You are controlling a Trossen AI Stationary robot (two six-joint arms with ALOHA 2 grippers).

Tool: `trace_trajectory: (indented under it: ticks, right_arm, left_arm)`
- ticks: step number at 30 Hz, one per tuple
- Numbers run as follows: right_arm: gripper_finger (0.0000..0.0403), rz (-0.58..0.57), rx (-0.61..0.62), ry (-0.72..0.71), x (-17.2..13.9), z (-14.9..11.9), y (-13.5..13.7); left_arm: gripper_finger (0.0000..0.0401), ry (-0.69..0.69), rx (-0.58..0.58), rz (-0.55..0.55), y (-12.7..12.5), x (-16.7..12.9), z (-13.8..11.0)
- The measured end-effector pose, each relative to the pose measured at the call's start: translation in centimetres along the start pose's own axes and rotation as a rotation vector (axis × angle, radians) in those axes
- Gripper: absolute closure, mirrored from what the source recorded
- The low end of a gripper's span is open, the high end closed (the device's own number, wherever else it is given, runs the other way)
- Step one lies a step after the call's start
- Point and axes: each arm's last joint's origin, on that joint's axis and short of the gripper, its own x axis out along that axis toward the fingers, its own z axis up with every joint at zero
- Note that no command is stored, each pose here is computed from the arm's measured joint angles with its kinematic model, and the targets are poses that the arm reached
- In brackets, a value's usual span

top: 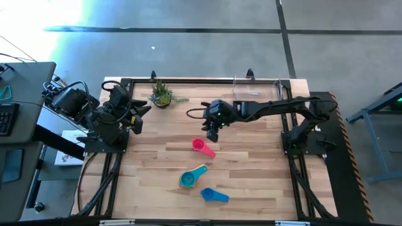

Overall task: Nest measuring cups in basket
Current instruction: Stack the red measuring cup on top of the light blue measuring cup

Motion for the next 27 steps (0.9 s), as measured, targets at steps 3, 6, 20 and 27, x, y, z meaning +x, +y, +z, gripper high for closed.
trace_trajectory:
  ticks: [3,6,20,27]
  right_arm:
    - [0.0293,-0.001,0.008,0.028,1.2,-0.5,0.0]
    - [0.0293,-0.004,0.017,0.065,2.4,-1.2,0.1]
    - [0.0293,0.027,0.022,0.169,6.8,-3.8,0.9]
    - [0.0293,0.028,0.040,0.164,8.0,-4.2,0.7]
  left_arm:
    - [0.0286,0.000,0.000,0.000,0.0,0.0,0.0]
    - [0.0286,0.001,0.000,0.000,0.0,0.0,0.0]
    - [0.0286,0.002,0.001,-0.001,0.0,0.0,0.0]
    - [0.0286,0.005,0.001,-0.003,0.0,0.0,0.0]
